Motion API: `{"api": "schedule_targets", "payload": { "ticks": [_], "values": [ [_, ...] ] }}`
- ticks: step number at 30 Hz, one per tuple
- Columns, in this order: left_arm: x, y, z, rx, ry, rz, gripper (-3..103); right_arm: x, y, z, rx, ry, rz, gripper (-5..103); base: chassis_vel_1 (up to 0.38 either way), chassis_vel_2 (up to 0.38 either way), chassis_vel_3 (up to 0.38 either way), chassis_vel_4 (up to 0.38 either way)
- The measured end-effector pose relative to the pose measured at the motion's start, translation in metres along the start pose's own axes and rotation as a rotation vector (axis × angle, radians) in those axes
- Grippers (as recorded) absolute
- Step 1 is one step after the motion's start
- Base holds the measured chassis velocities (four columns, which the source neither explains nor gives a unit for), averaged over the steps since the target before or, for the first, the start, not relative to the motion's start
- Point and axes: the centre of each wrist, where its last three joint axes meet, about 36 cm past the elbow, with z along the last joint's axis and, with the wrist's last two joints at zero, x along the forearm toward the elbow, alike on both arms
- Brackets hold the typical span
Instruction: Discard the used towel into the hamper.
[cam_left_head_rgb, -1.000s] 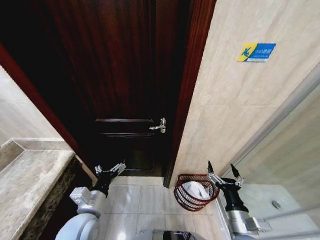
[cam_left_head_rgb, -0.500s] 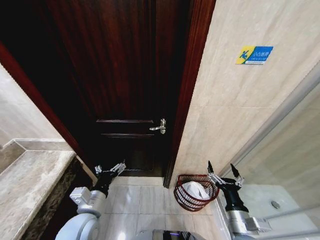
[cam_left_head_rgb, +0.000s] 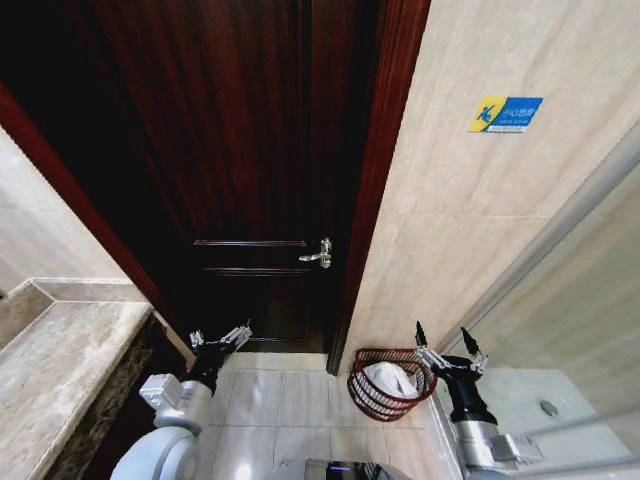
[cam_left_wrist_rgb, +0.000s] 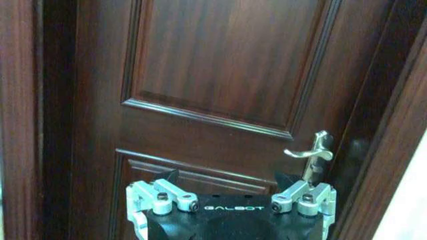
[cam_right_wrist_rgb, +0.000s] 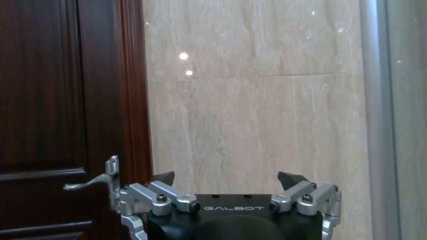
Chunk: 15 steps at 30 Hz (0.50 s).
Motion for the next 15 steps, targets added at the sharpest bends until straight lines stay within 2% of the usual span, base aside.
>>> {"api": "schedule_targets", "payload": {
  "ticks": [8, 15],
  "values": [
    [0.0000, 0.0000, 0.0000, 0.000, 0.000, 0.000, 97, 0.0000, 0.0000, 0.0000, 0.000, 0.000, 0.000, 100, 0.200, -0.205, -0.191, 0.198],
    [0.0000, 0.0000, 0.0000, 0.000, 0.000, 0.000, 97, 0.0000, 0.0000, 0.0000, 0.000, 0.000, 0.000, 100, 0.276, -0.281, -0.279, 0.262]
  ]
}}
